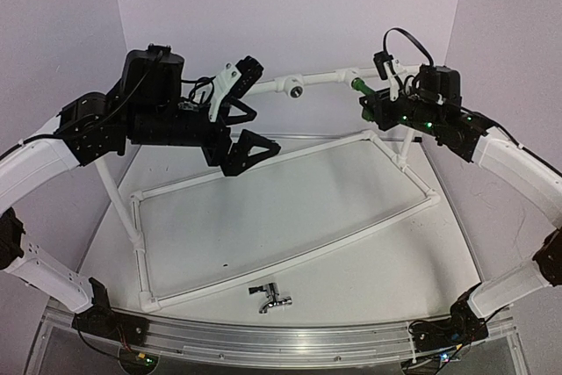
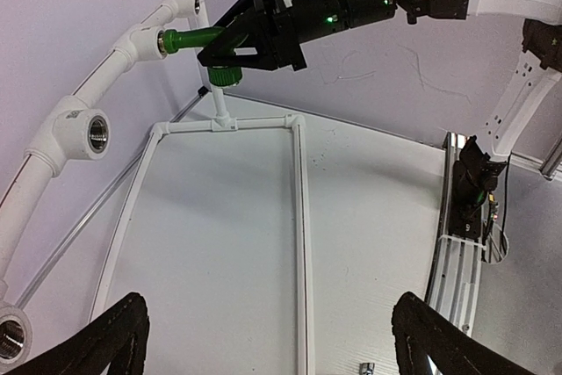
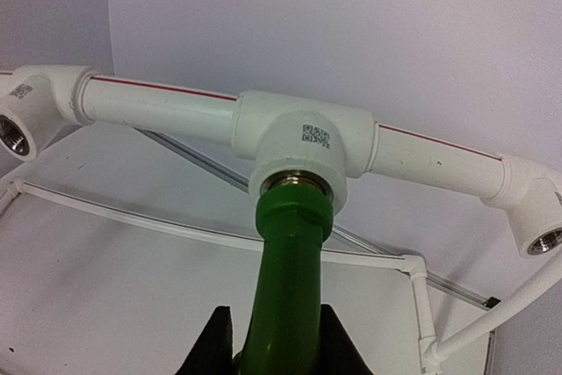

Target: Install the water faucets

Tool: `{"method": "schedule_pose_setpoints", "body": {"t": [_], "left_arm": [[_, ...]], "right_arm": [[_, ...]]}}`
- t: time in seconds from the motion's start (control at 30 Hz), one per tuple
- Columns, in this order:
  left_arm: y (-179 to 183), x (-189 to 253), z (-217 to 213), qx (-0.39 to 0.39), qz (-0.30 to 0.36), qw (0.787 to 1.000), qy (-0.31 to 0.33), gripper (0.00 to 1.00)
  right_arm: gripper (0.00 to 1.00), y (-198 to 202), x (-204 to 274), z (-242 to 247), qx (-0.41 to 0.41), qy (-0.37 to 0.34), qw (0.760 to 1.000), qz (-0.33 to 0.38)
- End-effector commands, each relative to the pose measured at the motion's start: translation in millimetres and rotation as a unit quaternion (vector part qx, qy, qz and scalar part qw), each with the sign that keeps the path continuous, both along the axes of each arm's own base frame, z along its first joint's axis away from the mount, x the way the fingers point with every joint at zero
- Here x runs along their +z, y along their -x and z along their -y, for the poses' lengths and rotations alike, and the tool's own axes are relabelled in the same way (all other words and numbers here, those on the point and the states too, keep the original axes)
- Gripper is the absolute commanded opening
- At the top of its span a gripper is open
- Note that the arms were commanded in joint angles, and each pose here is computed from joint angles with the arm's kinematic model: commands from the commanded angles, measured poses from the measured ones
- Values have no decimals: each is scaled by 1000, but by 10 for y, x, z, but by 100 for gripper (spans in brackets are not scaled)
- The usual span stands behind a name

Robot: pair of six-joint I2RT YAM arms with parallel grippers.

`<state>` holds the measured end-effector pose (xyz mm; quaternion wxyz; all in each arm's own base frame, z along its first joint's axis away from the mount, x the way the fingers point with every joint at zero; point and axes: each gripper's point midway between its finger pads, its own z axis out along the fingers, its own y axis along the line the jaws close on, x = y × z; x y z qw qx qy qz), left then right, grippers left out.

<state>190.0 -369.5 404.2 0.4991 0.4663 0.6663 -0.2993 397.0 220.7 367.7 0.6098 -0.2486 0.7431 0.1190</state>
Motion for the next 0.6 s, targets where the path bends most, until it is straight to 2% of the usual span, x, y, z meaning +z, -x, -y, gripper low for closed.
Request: {"method": "schedule_pose_setpoints", "body": {"t": [0.0,0.23,0.57], "left_arm": [[47,245,-87,0,13,999,35,96],[47,249,-87,0,15,999,36,96],[54,250,-102,1,16,999,37,96]], "right_arm": [[0,6,329,-90,34,-79,996,0],[0,-19,357,-86,53,-153,986,-50],[0,-65,296,-29,66,-209,970,-102]]}}
